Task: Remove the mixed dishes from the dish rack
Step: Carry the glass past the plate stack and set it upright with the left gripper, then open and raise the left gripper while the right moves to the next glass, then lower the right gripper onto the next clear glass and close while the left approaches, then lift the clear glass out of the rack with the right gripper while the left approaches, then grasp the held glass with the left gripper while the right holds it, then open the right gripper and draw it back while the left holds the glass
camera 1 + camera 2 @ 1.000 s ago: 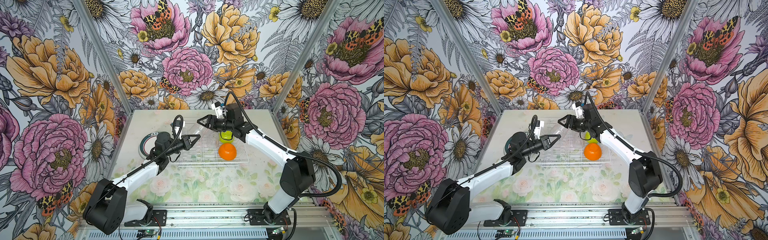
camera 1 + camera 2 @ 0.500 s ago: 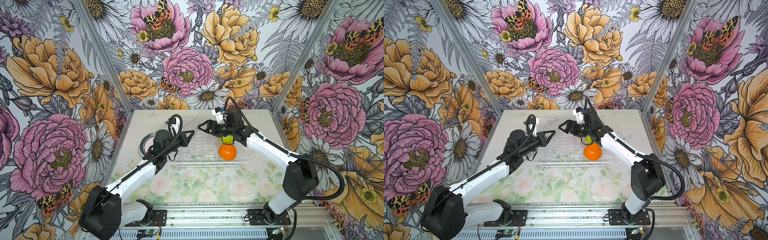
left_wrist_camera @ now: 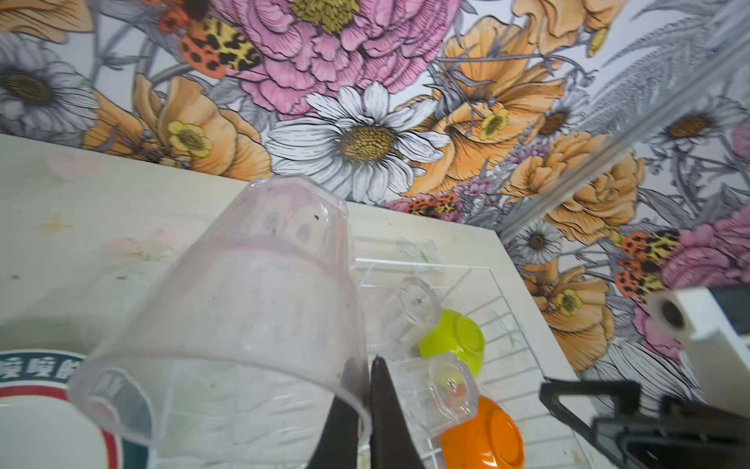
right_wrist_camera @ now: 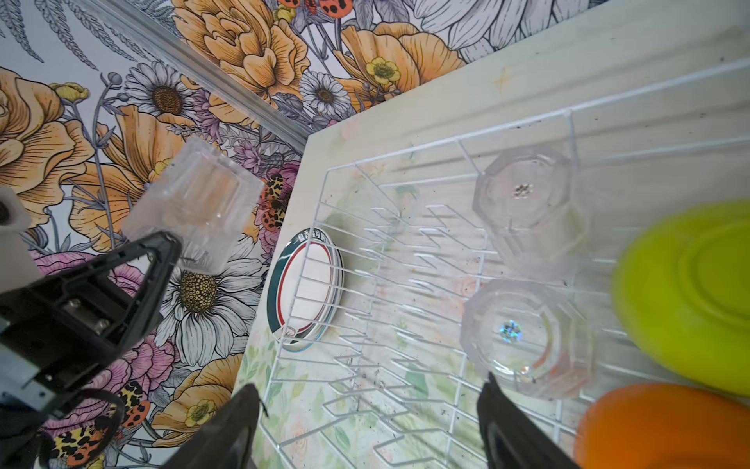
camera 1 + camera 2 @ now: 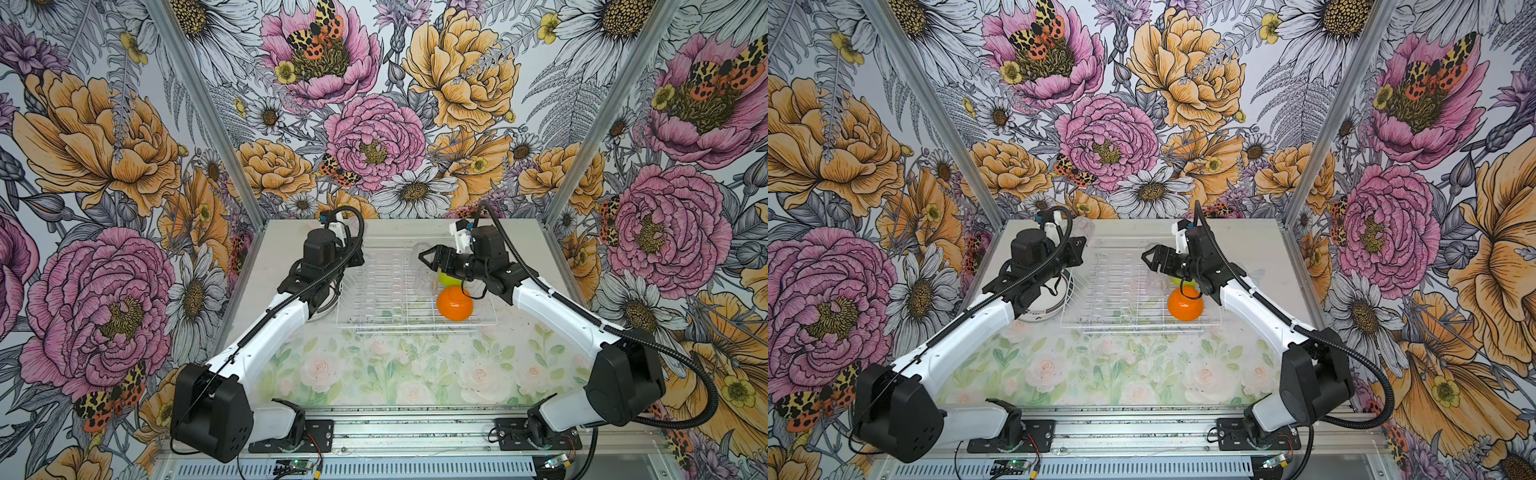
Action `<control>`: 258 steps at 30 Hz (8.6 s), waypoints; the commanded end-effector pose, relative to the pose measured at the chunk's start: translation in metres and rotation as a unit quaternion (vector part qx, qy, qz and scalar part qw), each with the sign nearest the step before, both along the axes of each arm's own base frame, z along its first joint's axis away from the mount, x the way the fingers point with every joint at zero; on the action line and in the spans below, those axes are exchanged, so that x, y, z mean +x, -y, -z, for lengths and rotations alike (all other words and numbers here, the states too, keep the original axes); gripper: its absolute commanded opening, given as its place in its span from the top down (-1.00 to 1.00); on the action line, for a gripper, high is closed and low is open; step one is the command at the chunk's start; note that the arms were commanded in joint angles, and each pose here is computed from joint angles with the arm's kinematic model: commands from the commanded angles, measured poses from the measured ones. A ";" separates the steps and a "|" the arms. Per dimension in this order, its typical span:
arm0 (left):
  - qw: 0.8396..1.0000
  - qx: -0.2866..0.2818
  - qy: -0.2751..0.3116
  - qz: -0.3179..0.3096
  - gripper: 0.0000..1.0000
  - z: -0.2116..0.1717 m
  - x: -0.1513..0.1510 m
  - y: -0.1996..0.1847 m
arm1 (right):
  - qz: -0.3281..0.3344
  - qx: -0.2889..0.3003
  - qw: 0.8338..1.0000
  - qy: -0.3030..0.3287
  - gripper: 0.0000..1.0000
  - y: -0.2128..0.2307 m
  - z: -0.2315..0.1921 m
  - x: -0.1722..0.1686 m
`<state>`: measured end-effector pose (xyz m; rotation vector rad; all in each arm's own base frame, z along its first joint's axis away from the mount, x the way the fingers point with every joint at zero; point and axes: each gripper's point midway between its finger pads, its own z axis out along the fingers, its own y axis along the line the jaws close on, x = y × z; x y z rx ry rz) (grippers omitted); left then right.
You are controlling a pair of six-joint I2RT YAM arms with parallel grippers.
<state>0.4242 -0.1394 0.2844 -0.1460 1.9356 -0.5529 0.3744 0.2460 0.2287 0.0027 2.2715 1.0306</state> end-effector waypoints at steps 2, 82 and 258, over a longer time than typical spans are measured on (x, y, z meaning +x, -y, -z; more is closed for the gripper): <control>0.993 0.018 -0.081 -0.082 1.00 0.041 0.038 -0.068 | 0.029 -0.026 0.999 0.013 -0.69 0.020 0.007 -0.007; 0.959 0.130 -0.208 -0.145 -0.97 0.021 0.037 -0.156 | 0.027 -0.080 0.996 -0.018 -0.65 0.047 0.037 0.010; 0.995 0.072 -0.043 -0.054 1.00 -0.001 -0.097 -0.059 | -0.096 0.056 0.993 0.031 -0.71 -0.036 -0.017 -0.001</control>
